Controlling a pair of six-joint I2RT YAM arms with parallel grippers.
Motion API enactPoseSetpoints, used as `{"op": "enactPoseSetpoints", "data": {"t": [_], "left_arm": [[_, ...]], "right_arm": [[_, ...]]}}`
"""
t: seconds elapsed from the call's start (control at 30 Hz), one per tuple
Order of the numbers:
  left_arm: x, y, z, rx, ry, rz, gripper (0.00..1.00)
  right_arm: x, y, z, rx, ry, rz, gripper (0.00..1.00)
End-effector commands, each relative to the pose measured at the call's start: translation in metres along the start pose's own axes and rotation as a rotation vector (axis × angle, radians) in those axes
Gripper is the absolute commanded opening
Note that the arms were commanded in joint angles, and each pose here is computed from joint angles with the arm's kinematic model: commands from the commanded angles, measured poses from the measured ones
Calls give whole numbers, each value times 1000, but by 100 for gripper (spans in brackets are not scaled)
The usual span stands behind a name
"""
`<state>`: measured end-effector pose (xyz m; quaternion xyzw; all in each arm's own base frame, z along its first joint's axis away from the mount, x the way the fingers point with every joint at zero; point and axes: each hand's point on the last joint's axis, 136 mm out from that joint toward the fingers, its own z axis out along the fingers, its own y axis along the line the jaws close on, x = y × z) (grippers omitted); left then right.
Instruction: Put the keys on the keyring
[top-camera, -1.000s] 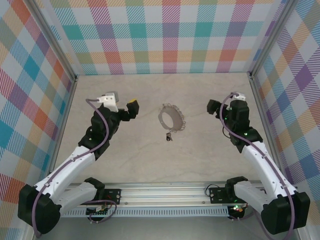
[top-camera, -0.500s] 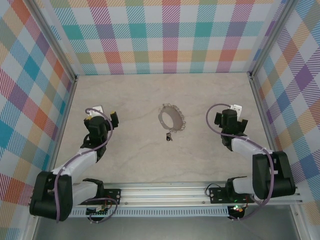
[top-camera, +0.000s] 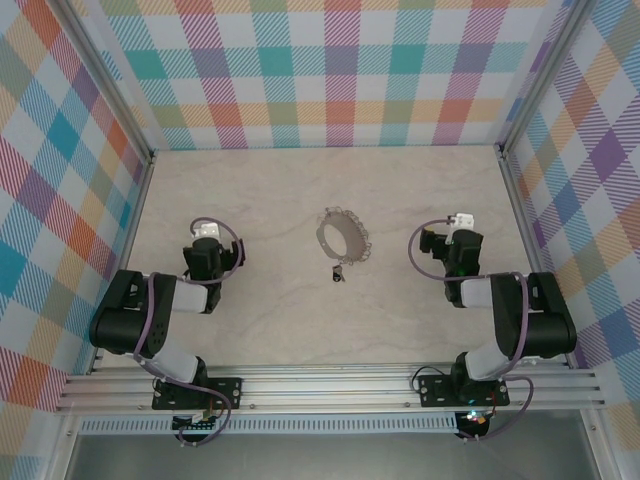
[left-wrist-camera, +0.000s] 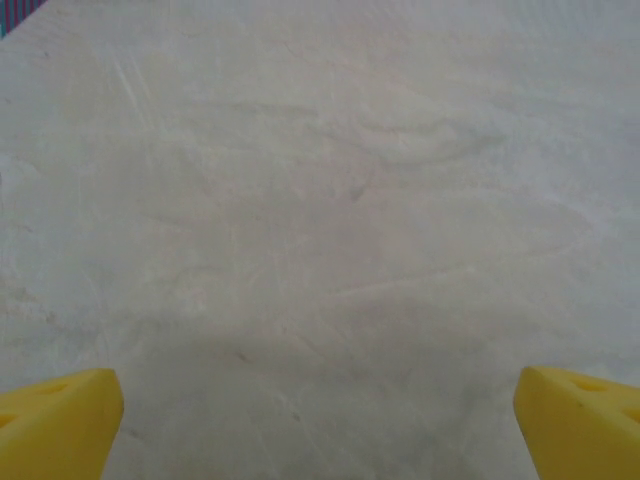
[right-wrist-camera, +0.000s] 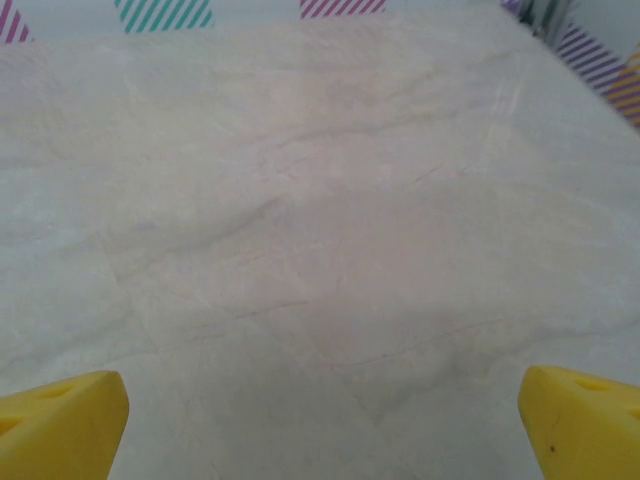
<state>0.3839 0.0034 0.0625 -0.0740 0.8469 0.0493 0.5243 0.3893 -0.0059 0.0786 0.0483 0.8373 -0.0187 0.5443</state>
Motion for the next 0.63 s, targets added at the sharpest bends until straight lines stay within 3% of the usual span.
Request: {"op": "enactPoseSetpoints", "data": {"t": [0.0, 0.6], "left_arm": [[-21, -5, 2, 42, -56, -21, 100], [-21, -5, 2, 46, -58, -17, 100]], "right_arm": [[-13, 14, 0, -112, -35, 16, 100], [-14, 18, 0, -125, -44, -2, 100]]}}
